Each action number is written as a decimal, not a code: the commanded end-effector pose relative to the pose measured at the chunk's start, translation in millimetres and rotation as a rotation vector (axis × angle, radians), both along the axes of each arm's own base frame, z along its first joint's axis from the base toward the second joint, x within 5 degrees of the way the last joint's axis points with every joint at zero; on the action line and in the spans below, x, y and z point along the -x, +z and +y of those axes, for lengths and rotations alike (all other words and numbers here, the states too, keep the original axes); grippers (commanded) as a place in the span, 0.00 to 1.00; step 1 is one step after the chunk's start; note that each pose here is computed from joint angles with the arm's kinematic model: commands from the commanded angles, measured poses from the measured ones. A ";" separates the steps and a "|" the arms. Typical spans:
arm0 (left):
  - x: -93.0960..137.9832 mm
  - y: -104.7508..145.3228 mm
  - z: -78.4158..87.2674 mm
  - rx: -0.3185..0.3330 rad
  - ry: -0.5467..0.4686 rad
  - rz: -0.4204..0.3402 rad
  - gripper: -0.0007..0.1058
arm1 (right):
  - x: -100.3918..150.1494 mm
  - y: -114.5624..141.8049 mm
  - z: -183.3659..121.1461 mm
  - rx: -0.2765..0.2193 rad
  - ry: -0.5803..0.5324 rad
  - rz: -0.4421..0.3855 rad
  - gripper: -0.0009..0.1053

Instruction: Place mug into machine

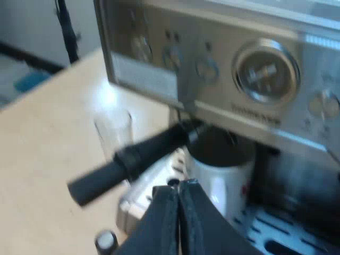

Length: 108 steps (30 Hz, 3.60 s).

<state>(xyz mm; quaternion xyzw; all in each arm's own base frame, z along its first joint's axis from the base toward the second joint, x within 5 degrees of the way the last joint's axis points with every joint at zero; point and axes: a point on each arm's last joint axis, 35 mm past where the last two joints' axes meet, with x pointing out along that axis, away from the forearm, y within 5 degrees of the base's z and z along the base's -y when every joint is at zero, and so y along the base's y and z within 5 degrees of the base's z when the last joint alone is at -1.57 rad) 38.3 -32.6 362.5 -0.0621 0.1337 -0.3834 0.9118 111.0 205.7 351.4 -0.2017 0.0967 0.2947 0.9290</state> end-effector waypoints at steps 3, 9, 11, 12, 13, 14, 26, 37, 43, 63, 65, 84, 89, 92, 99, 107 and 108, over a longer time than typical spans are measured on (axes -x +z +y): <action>2.5 2.8 0.9 0.015 -0.006 -0.009 0.72 | -8.7 1.8 18.8 -0.078 0.001 -0.045 0.01; 2.5 2.8 0.9 0.015 -0.006 -0.009 0.72 | -19.8 -13.4 43.8 -0.100 -0.003 -0.057 0.01; 2.5 2.8 0.9 0.015 -0.006 -0.009 0.72 | -23.3 -18.0 50.2 -0.099 -0.022 -0.063 0.01; 2.5 2.8 0.9 0.015 -0.006 -0.009 0.72 | -26.7 -20.7 53.7 -0.097 -0.033 -0.065 0.01; 2.5 2.8 0.9 0.015 -0.006 -0.009 0.72 | -30.2 -22.9 56.1 -0.097 -0.040 -0.065 0.01; 2.5 2.8 0.9 0.015 -0.006 -0.009 0.72 | -32.3 -24.9 58.1 -0.092 -0.044 -0.063 0.01; 2.5 2.8 0.9 0.015 -0.006 -0.009 0.72 | -81.4 -27.6 72.9 -0.075 -0.127 -0.056 0.01; 2.5 2.8 0.9 0.015 -0.006 -0.009 0.72 | -107.1 -37.9 65.7 -0.060 -0.164 -0.028 0.01; 2.5 2.8 0.9 0.015 -0.006 -0.009 0.72 | -114.5 -42.5 70.0 -0.091 -0.134 -0.032 0.01; 2.5 2.8 0.9 0.015 -0.006 -0.009 0.72 | -122.3 -39.1 72.7 -0.144 -0.283 -0.121 0.01; 2.5 2.8 0.9 0.015 -0.006 -0.009 0.72 | -122.4 -39.1 72.3 -0.143 -0.292 -0.123 0.01; 2.6 2.7 0.9 0.015 -0.006 -0.008 0.72 | -123.2 -41.0 71.9 -0.131 -0.325 -0.127 0.01; 2.6 2.7 0.9 0.015 -0.006 -0.008 0.72 | -120.2 -39.5 72.4 -0.128 -0.311 -0.122 0.15; 2.6 2.7 0.9 0.015 -0.006 -0.008 0.72 | -112.3 -36.1 71.1 -0.107 -0.252 -0.089 0.57; 2.6 2.7 0.9 0.015 -0.006 -0.008 0.72 | -91.1 -22.8 52.0 -0.069 -0.097 0.063 0.78; 5.2 8.4 2.0 0.024 -0.013 -0.023 0.72 | -62.2 -2.7 17.4 0.018 -0.028 0.157 0.78; 7.4 13.1 3.1 0.031 -0.013 -0.036 0.72 | -48.8 7.8 -1.2 0.040 -0.026 0.178 0.78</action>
